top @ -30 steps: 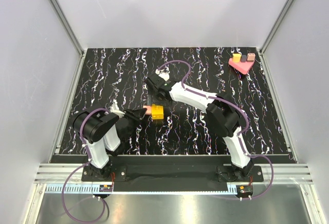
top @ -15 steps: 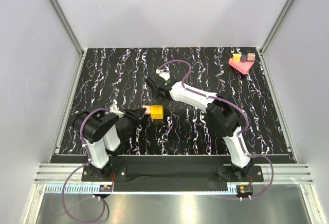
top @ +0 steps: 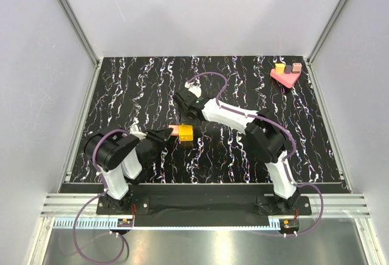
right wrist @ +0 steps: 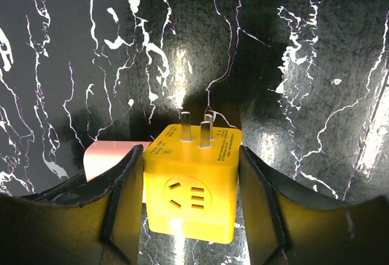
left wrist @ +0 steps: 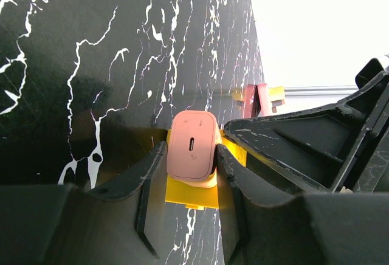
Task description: Pull the plug off the socket
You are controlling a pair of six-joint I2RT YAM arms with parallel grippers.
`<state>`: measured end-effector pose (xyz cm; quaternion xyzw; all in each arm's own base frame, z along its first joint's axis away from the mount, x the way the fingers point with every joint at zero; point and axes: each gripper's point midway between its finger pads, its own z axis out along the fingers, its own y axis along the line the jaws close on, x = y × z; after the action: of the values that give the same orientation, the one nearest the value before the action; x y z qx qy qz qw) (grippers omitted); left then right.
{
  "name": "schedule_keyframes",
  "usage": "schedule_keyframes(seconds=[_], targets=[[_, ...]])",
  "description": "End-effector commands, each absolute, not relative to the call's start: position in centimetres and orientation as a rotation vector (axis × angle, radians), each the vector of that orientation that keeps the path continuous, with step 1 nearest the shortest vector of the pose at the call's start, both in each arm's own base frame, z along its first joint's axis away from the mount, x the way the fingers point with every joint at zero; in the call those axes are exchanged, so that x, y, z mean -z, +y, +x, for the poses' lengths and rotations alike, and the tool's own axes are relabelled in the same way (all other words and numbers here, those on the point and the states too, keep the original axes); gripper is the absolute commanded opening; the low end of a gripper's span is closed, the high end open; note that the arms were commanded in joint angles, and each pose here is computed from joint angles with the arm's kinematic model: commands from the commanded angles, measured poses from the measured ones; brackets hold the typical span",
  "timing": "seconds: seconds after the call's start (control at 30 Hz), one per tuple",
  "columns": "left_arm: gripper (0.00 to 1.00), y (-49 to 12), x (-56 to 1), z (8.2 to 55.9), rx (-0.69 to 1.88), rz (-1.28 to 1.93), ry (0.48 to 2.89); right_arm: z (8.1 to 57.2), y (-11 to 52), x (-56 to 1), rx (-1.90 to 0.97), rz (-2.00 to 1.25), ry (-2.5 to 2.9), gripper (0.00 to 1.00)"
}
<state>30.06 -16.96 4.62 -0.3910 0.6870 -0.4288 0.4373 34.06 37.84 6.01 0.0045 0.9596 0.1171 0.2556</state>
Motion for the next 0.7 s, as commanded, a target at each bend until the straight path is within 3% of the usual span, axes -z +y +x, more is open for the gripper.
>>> schedule_keyframes(seconds=[0.0,0.67], targets=[[0.0,-14.8,-7.0,28.8,1.089,-0.958,1.587,32.4,35.4,-3.9,-0.165,-0.004,2.656,0.0],[0.0,-13.2,-7.3,29.5,1.114,-1.145,1.473,32.5,33.2,-2.9,-0.144,0.079,2.671,0.0]])
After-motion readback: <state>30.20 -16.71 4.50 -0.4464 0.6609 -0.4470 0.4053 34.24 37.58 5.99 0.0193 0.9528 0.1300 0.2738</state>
